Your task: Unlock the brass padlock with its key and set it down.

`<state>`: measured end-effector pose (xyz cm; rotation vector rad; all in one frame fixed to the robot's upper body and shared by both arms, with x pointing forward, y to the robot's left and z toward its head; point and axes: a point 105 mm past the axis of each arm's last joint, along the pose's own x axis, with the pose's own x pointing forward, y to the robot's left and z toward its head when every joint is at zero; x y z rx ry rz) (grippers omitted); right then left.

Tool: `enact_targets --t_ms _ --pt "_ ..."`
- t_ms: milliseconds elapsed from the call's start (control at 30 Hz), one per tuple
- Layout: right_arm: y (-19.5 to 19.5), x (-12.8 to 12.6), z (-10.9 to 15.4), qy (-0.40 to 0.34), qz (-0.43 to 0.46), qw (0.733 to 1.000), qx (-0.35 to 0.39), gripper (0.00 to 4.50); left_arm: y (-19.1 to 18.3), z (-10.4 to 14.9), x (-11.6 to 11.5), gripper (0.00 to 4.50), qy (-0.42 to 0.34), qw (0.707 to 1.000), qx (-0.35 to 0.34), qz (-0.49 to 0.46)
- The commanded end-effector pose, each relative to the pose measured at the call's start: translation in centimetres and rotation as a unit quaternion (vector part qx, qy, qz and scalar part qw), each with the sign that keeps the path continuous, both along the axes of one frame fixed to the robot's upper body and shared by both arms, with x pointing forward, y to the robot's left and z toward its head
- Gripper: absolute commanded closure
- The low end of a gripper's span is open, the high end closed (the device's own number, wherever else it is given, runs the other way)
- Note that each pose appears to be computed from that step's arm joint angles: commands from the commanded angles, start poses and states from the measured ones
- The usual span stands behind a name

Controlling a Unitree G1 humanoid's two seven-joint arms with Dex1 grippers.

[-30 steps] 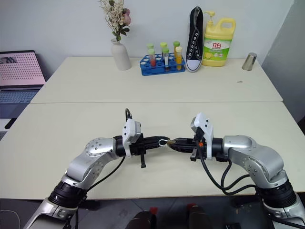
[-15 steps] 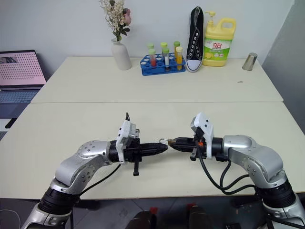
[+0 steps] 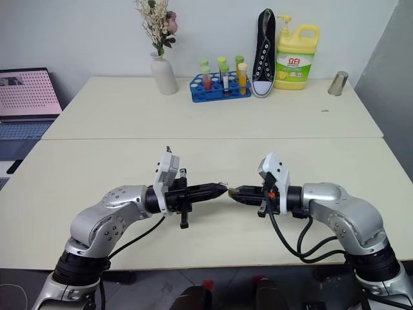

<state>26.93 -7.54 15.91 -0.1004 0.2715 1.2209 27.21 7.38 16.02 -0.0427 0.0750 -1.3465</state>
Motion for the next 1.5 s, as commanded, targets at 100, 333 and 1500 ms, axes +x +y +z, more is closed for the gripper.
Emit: enact_targets --t_ms 100,333,1500 --pt "-0.1 -0.1 0.6 -0.004 0.003 1.0 0.008 4.37 1.6 0.9 -0.5 4.5 -0.159 0.984 0.08 -0.002" --pt "-0.2 0.0 -0.6 0.043 0.001 0.999 -0.006 4.37 3.8 -1.7 -0.8 2.76 -0.344 0.913 0.215 -0.046" --pt "-4.5 1.3 0.0 -0.115 -0.036 0.983 -0.141 0.02 5.4 -2.0 0.7 0.0 -0.265 0.941 0.208 0.039"
